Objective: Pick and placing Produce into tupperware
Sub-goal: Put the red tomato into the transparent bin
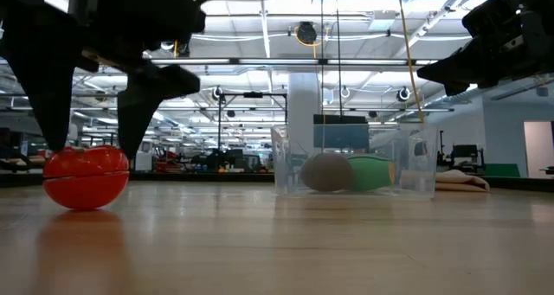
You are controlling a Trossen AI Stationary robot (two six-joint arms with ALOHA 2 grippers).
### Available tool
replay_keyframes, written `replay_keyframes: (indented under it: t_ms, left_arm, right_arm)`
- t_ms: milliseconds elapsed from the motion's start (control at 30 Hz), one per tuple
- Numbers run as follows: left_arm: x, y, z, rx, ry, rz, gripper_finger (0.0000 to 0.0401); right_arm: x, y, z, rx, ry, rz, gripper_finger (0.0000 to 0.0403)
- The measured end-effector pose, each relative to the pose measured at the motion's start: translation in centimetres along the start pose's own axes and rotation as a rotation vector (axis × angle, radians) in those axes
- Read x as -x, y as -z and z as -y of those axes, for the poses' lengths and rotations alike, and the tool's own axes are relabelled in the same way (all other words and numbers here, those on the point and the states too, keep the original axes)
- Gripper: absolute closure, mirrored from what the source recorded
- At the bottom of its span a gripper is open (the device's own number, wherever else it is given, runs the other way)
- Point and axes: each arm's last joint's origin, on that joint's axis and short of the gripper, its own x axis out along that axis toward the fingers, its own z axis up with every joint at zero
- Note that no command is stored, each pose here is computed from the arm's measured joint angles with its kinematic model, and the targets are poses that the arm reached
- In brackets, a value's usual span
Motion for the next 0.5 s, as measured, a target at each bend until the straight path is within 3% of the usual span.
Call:
replay_keyframes:
  t_ms: [500]
  left_arm:
    - [-0.38, -0.37, 0.05, 0.002, 0.027, 0.06, 0.0136]
  right_arm:
    - [0.01, -0.05, 0.0, -0.004, 0.0, 0.002, 0.0403]
